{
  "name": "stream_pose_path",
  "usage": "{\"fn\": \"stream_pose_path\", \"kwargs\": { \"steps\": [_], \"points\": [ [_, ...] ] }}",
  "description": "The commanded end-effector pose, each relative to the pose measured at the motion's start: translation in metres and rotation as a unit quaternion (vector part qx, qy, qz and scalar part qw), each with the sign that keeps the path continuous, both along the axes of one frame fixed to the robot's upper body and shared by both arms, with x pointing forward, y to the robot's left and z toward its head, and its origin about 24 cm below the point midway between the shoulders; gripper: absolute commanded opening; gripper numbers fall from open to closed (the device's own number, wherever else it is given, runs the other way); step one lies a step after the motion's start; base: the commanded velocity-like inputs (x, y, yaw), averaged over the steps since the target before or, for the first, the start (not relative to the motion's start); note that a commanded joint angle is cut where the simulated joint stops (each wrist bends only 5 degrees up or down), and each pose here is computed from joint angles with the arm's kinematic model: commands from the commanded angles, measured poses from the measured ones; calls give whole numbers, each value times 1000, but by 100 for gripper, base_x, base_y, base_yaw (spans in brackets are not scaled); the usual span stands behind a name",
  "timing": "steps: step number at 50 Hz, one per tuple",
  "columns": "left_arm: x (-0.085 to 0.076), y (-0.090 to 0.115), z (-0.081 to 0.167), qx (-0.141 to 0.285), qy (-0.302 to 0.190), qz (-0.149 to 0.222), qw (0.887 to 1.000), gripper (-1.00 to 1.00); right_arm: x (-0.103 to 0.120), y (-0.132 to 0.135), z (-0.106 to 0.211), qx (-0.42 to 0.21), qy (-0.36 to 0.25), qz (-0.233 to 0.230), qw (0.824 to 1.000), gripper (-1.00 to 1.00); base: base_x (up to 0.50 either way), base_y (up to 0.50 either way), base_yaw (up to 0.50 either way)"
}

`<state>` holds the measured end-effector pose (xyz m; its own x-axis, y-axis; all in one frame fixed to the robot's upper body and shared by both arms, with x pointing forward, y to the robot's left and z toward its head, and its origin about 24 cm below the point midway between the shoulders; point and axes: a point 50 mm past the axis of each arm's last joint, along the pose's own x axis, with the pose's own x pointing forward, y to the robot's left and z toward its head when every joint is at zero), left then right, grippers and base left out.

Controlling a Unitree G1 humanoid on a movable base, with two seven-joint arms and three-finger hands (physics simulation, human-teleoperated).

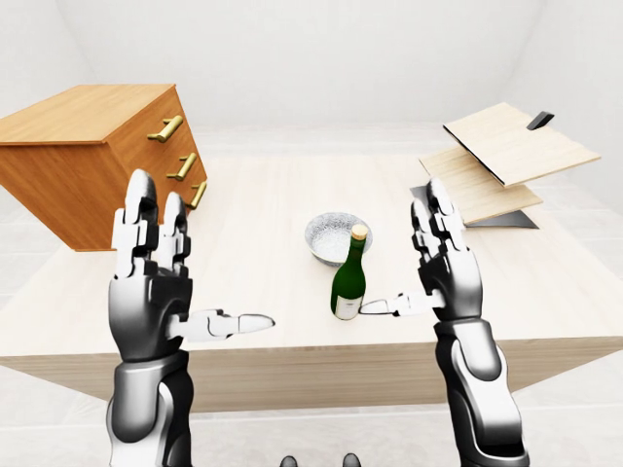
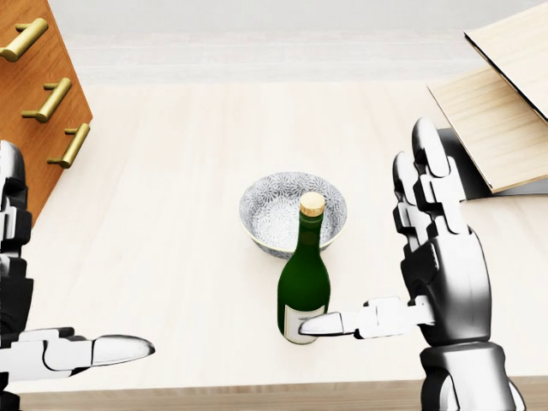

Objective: Put the wine bottle on the wine rack.

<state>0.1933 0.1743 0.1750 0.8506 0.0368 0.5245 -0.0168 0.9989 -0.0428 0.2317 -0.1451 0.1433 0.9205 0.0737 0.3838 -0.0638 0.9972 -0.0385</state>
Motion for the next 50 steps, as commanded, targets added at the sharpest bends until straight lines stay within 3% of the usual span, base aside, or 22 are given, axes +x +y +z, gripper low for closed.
{"fn": "stream_pose_path", "kwargs": {
  "steps": [1, 32, 34, 36, 37, 50],
  "points": [
    [-8, 4, 11, 2, -30, 4, 1000, 100, -3, 2, 16, 1, -36, 4, 999, 100, 0, -20, 0],
    [7, 0, -18, 0, 45, 0, 999, 100, 9, 15, -5, 4, 13, 37, 999, 100, 0, -49, 0],
    [7, -1, -20, -1, 48, -1, 999, 100, 7, 15, -5, 27, 14, 46, 998, 100, 0, -49, 0],
    [8, -1, -22, -1, 52, -1, 999, 100, 8, 15, -10, 3, 24, 41, 999, 100, 0, 1, 0],
    [8, -1, -23, -2, 55, -1, 998, 100, 5, 18, -12, 14, 29, 63, 998, 100, 0, 1, 0],
    [10, -1, -34, -6, 82, -3, 997, 100, 7, 21, -30, 21, 67, 70, 995, 100, 0, 0, 42]
  ]
}}
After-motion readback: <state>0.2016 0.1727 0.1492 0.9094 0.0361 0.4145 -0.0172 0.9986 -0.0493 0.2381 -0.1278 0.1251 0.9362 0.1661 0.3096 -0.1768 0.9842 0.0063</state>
